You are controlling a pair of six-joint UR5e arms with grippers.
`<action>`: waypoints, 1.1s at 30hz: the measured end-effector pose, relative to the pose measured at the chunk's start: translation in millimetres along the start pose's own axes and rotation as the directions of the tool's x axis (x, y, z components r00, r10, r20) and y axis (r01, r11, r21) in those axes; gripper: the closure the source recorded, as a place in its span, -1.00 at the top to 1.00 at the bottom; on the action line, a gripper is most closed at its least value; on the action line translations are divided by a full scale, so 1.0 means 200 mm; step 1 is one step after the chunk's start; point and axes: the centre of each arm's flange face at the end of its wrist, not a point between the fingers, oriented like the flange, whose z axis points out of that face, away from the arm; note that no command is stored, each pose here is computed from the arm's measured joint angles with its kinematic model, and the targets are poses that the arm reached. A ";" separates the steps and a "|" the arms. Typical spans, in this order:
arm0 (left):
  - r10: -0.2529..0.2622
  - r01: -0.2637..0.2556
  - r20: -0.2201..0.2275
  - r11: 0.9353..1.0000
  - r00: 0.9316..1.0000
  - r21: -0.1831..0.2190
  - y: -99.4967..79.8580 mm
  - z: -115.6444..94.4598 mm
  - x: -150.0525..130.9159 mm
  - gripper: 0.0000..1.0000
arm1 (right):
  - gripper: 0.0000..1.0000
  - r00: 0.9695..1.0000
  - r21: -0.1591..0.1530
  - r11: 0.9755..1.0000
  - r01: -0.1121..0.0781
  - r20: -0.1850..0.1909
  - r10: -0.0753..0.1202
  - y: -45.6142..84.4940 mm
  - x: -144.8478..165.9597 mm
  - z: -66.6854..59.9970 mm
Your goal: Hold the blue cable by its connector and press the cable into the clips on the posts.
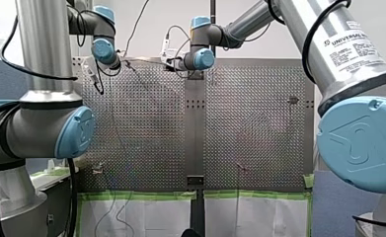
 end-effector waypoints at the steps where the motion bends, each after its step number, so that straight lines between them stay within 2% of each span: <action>1: -0.003 0.003 0.004 1.000 1.000 0.002 0.00 0.01 0.00 -1.00 | -1.00 1.000 -0.001 1.000 0.000 -0.001 0.000 0.00 0.00 0.00; 16: -0.009 0.009 0.006 0.999 1.000 0.034 0.03 0.05 -0.01 -1.00 | -1.00 1.000 0.011 1.000 0.000 -0.017 0.001 -0.01 0.03 0.02; 24: -0.005 0.006 -0.018 0.999 1.000 0.040 0.06 0.10 0.04 -1.00 | -1.00 1.000 0.001 1.000 -0.002 -0.008 0.002 0.02 0.01 0.03; 33: -0.011 0.011 -0.002 0.999 1.000 0.044 0.09 0.16 0.03 -1.00 | -1.00 1.000 -0.009 1.000 -0.004 0.002 0.004 0.05 -0.03 0.04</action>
